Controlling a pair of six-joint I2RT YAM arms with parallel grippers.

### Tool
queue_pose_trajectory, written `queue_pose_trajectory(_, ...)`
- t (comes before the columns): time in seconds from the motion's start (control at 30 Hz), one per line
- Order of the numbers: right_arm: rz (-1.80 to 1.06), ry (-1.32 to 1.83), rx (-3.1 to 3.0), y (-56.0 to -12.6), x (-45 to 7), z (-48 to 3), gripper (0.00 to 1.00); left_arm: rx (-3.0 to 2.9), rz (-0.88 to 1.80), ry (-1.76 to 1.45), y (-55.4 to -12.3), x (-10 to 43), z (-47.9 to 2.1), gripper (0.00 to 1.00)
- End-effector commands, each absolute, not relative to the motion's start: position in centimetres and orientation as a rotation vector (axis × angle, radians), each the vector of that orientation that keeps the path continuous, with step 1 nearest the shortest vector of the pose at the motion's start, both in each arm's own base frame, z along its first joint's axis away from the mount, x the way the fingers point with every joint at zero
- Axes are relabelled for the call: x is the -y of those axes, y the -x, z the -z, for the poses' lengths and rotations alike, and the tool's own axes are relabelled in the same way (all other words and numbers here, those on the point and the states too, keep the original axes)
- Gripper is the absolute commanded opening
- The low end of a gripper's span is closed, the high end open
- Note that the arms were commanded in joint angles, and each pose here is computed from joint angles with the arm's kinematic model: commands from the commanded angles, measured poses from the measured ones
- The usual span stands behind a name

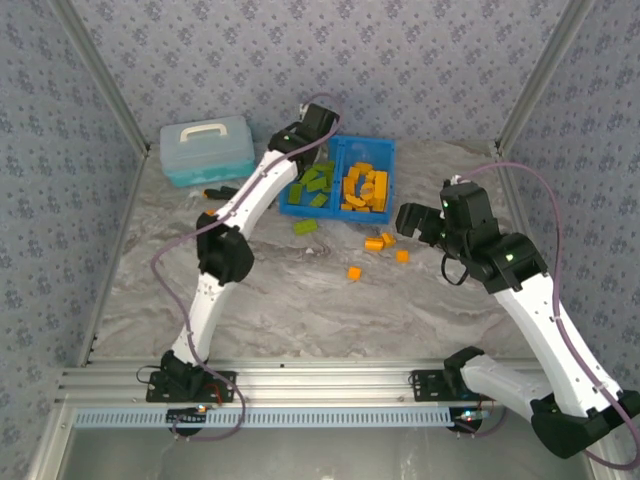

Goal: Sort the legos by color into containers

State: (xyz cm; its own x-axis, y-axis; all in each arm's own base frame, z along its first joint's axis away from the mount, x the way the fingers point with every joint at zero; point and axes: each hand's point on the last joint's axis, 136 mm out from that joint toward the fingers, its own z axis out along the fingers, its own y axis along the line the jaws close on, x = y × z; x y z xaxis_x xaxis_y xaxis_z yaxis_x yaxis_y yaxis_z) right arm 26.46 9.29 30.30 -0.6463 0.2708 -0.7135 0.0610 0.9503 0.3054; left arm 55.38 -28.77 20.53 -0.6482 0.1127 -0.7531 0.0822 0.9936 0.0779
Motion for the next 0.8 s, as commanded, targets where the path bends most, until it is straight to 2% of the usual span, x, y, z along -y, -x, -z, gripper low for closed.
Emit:
queue_pose_trajectory(0.0, -0.326, -0.253, -2.269, -25.9, -9.2, -30.1, 1.00, -2.301, -0.089, -0.160, -55.2, 28.0, -20.7, 0.41)
queue_pose_trajectory(0.2, -0.334, -0.243, -2.264, -25.9, -9.4, -30.3, 1.00, -2.282, -0.021, -0.109, -53.9, 27.6, -23.7, 0.56)
queue_pose_trajectory(0.33, -0.341, -0.240, -2.262, -26.1, -9.7, -30.2, 1.00, -2.264, 0.034, -0.036, -51.8, 26.6, -27.3, 0.58)
queue_pose_trajectory(0.43, -0.341, -0.237, -2.264, -26.4, -9.9, -30.1, 1.00, -2.284, 0.051, 0.077, -48.5, 25.1, -29.0, 0.58)
queue_pose_trajectory(0.57, -0.346, -0.234, -2.269, -26.6, -10.2, -30.0, 1.00, -2.277, 0.130, 0.200, -43.4, 24.3, -27.2, 0.61)
queue_pose_trajectory(0.77, -0.343, -0.211, -2.287, -27.2, -10.8, -29.7, 1.00, -2.389, 0.204, 0.356, -37.0, 22.7, -19.8, 0.70)
